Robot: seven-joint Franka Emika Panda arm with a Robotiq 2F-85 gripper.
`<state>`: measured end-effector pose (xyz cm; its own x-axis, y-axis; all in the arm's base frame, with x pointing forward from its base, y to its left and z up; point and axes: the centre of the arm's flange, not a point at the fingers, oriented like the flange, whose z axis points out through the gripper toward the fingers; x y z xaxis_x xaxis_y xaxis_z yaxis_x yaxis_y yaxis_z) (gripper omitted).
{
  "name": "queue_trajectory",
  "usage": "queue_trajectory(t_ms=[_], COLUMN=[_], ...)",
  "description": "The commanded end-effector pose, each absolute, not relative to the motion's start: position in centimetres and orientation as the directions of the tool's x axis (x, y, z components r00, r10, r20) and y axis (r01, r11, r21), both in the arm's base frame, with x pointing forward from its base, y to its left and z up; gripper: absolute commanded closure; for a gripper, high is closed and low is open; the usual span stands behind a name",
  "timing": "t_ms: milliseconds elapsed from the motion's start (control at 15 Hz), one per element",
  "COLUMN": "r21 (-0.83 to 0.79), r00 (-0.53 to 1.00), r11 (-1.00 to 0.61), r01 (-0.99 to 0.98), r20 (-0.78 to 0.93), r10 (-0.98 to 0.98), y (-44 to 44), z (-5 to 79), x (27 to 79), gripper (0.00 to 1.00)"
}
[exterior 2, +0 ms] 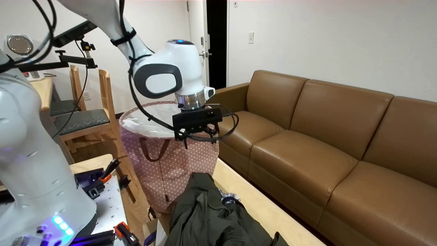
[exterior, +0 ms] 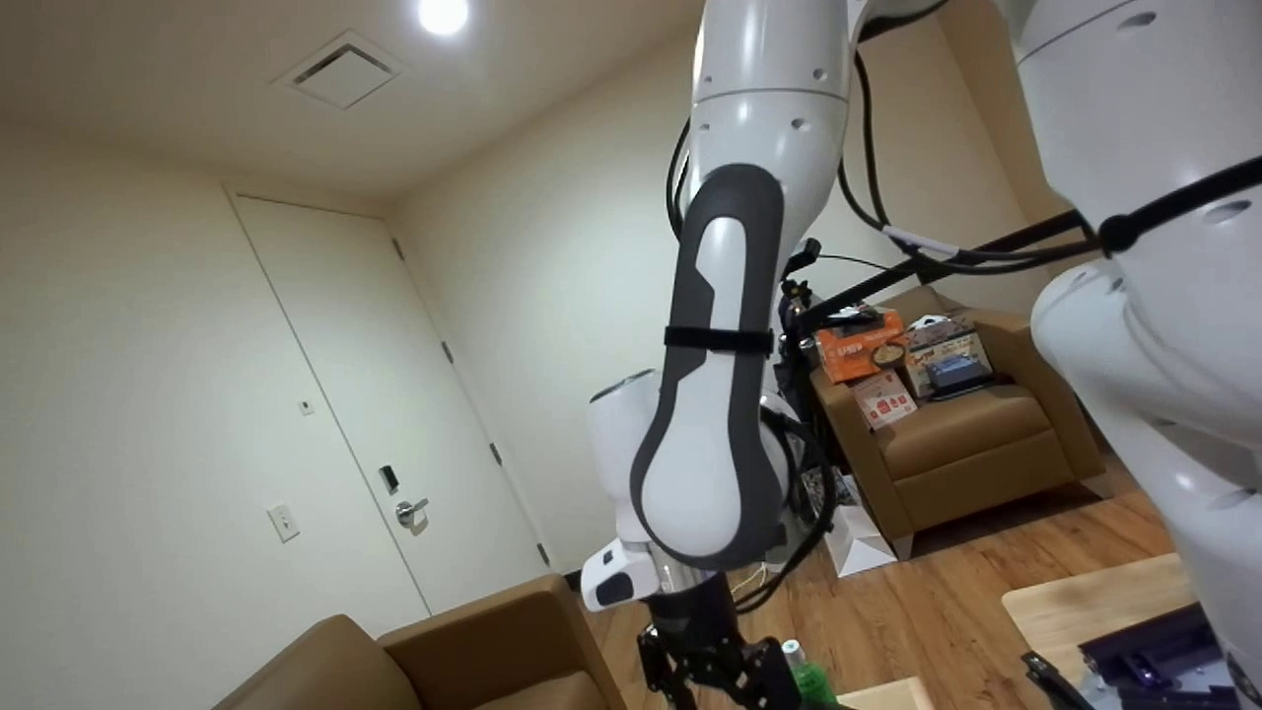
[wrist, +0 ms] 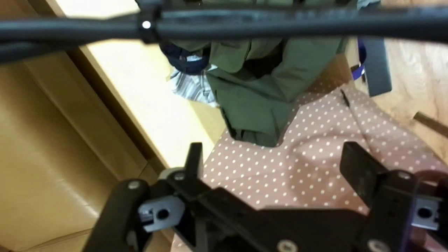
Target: Remove three things from the carrier bag and put them on the table
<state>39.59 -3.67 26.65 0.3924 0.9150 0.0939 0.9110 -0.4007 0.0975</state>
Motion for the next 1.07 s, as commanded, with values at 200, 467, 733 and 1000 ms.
queue_trajectory(t_ms=[200, 467, 733, 1000], r21=[0.157, 0.167, 0.16, 0.161], r00=[0.474, 0.572, 0.553, 0.553], r11=[-0.499, -0.627, -0.601, -0.601], r01=[0.852, 0.761, 0.783, 0.783], r20=[0.17, 0.284, 0.262, 0.264], r10=[0.864, 0.77, 0.791, 0.79], y=[-3.8, -2.7, -2.7, -2.5], z=[28.7, 31.0, 31.0, 31.1], x=[40.0, 39.9, 40.5, 40.5], gripper=[0.0, 0.0, 0.0, 0.0])
